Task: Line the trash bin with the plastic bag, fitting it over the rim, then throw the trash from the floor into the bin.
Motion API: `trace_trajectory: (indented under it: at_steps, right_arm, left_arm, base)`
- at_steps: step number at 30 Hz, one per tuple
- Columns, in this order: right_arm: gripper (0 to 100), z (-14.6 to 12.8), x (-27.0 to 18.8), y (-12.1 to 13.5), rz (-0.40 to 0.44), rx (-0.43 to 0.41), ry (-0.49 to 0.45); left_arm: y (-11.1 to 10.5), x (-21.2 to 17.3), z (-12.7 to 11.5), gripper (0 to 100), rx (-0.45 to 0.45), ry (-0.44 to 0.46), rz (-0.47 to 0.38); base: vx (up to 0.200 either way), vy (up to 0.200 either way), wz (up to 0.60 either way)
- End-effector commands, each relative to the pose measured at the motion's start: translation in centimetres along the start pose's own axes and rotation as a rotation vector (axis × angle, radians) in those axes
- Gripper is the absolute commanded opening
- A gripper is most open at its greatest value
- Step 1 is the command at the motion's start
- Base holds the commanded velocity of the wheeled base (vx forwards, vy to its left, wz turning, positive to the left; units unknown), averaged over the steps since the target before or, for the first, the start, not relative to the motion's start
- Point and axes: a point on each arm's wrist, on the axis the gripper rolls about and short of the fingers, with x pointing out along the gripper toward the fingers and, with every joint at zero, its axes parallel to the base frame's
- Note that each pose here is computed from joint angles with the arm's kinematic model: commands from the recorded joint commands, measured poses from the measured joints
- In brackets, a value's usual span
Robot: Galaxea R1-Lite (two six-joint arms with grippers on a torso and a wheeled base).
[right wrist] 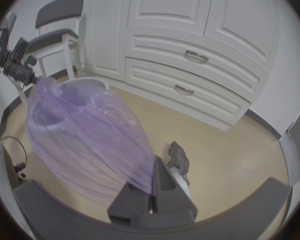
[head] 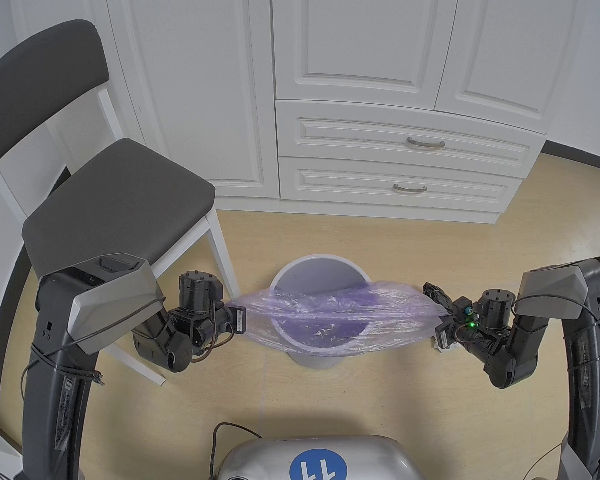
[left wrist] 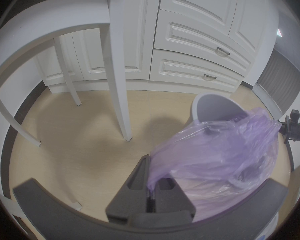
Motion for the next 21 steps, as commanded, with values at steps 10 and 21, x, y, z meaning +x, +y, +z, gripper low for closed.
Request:
trace_trajectory:
  at_steps: [10,21]
  right_arm:
    - [0,-1.4,0.1,0.0,-0.001,-0.017,0.028]
    - [0,2.1,-3.4,0.8,0.041,-0.032,-0.043]
  left_arm:
    - [1.0,0.4,-0.5,0,0.009,0.010,0.013]
    - [-0.1,-0.8,0.2,0,0.018,-0.013,-0.013]
  base:
    - [0.000,0.000,0.00]
    - [0.000,0.000,0.00]
